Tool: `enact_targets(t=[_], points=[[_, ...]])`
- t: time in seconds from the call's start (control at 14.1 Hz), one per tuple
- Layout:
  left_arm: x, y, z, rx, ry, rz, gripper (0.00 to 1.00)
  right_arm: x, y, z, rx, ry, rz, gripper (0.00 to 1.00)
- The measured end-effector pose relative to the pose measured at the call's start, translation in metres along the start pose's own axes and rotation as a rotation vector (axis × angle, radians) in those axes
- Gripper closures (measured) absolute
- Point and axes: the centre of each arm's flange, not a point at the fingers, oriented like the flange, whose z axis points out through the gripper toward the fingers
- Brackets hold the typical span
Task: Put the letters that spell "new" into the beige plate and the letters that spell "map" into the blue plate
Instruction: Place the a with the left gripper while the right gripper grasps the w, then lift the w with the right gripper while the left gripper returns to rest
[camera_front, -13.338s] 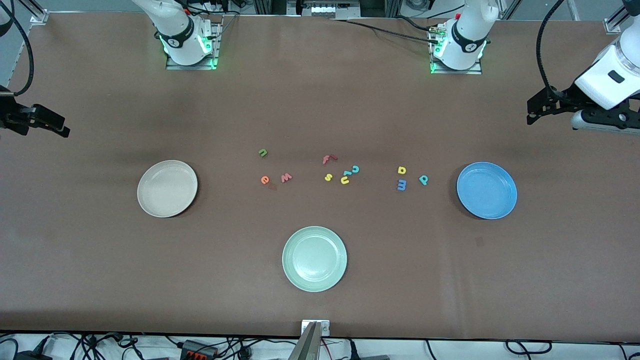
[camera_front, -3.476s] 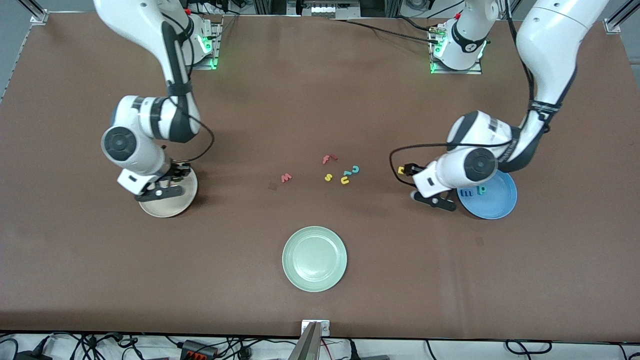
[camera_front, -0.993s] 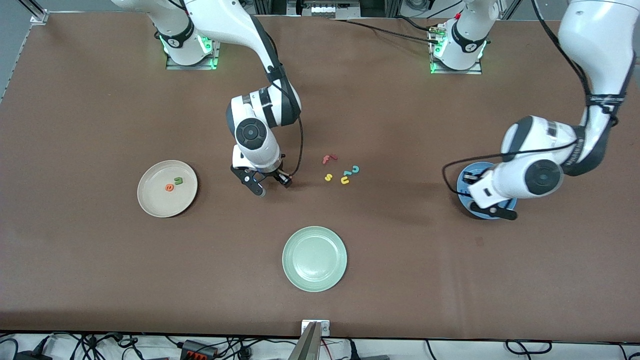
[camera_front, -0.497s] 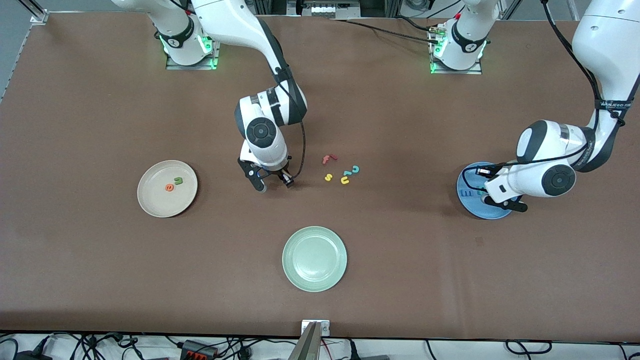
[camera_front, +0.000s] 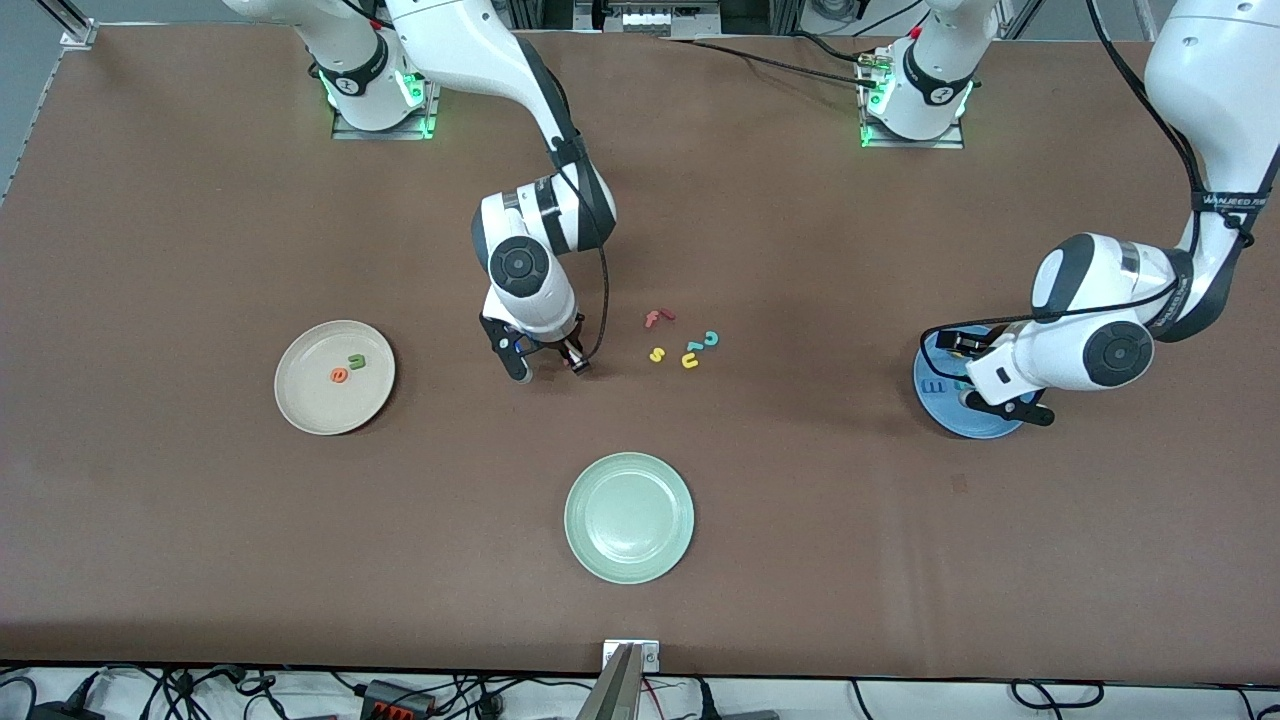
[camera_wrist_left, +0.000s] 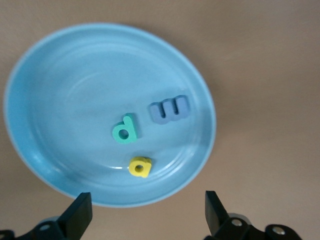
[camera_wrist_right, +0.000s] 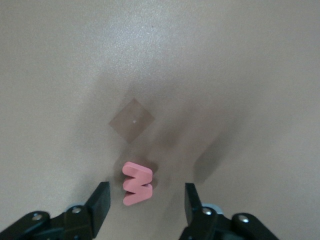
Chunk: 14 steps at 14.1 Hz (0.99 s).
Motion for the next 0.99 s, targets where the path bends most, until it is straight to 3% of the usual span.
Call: enact_targets(t=[0.43, 0.71, 0.78, 0.92, 0.99], points=[[-0.009, 0.024, -0.144, 0.037, 0.014, 0.02, 0.0, 0.003, 0.0, 0.01, 0.01, 0.017, 0.005, 0.4], [-0.025, 0.018, -0.227, 0.047, 0.12, -0.011, 0.0, 0.003, -0.002, 0.01, 0.024, 0.022, 0.005, 0.44], [-0.03, 0.018, -0.241, 0.054, 0.144, -0.017, 0.0, 0.003, -0.003, 0.008, 0.03, 0.023, 0.003, 0.48], [-0.039, 0.024, -0.261, 0.072, 0.176, -0.028, 0.0, 0.001, -0.006, 0.006, 0.038, 0.023, -0.004, 0.72], [-0.045, 0.028, -0.269, 0.072, 0.186, -0.043, 0.0, 0.0, -0.007, 0.005, 0.04, 0.023, -0.013, 0.74]])
